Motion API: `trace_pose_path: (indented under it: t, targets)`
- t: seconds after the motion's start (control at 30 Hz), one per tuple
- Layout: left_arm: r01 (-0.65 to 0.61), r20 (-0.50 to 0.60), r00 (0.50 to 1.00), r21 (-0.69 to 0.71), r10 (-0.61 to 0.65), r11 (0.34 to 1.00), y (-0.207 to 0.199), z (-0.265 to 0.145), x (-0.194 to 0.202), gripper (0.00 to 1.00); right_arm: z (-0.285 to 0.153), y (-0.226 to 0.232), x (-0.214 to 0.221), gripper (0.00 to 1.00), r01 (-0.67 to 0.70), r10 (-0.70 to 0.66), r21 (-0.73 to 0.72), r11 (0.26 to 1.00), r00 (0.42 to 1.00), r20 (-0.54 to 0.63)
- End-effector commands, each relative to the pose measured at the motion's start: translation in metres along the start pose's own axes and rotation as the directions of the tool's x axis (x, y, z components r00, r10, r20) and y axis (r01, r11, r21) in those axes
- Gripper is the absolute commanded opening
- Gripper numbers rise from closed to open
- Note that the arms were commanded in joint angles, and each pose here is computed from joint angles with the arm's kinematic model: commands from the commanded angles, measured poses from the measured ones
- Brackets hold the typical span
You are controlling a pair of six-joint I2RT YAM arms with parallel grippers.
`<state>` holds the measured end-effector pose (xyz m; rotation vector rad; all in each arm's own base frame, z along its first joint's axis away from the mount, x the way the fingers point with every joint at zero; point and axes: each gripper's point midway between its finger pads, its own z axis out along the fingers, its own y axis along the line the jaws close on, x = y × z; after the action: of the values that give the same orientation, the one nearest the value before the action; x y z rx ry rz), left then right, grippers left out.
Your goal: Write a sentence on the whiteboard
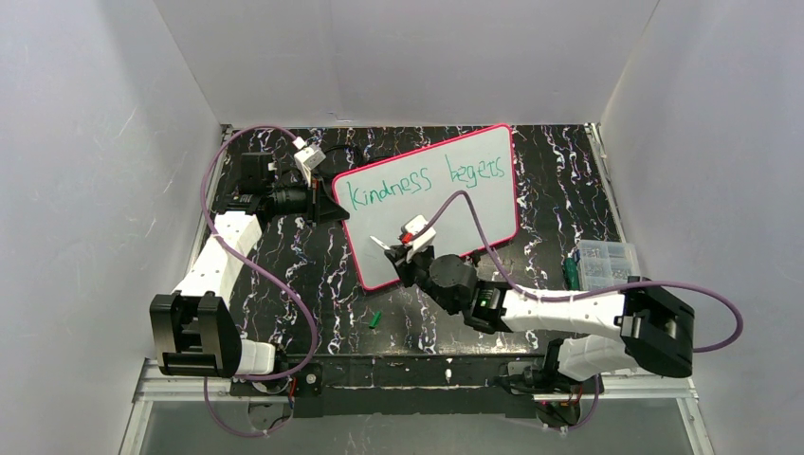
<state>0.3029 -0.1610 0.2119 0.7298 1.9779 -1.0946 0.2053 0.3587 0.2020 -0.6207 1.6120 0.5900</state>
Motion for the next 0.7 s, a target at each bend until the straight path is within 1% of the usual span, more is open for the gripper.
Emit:
trace_pose_path:
  t: [0.0,0.27,0.47,0.67]
  targets:
    - [-0.129,0.043,0.990,-0.053,0.131,0.990,0.000,-0.009,-0.020,0.00,0.011,0.007,-0.054,0.01,-0.041,0.037,0.024,0.999,0.986,0.161]
    - [-0.130,0.044,0.990,-0.054,0.132,0.990,0.000,-0.009,-0.020,0.00,0.027,0.011,-0.052,0.01,-0.001,-0.006,0.047,0.999,0.988,0.155]
    - [-0.130,0.044,0.990,-0.054,0.132,0.990,0.000,-0.010,-0.020,0.00,0.033,0.008,-0.036,0.01,0.025,-0.033,0.077,0.997,0.995,0.099]
    - [-0.130,0.044,0.990,-0.056,0.133,0.990,0.000,-0.010,-0.021,0.00,0.027,0.002,-0.011,0.01,0.028,-0.031,0.098,0.995,0.999,0.027]
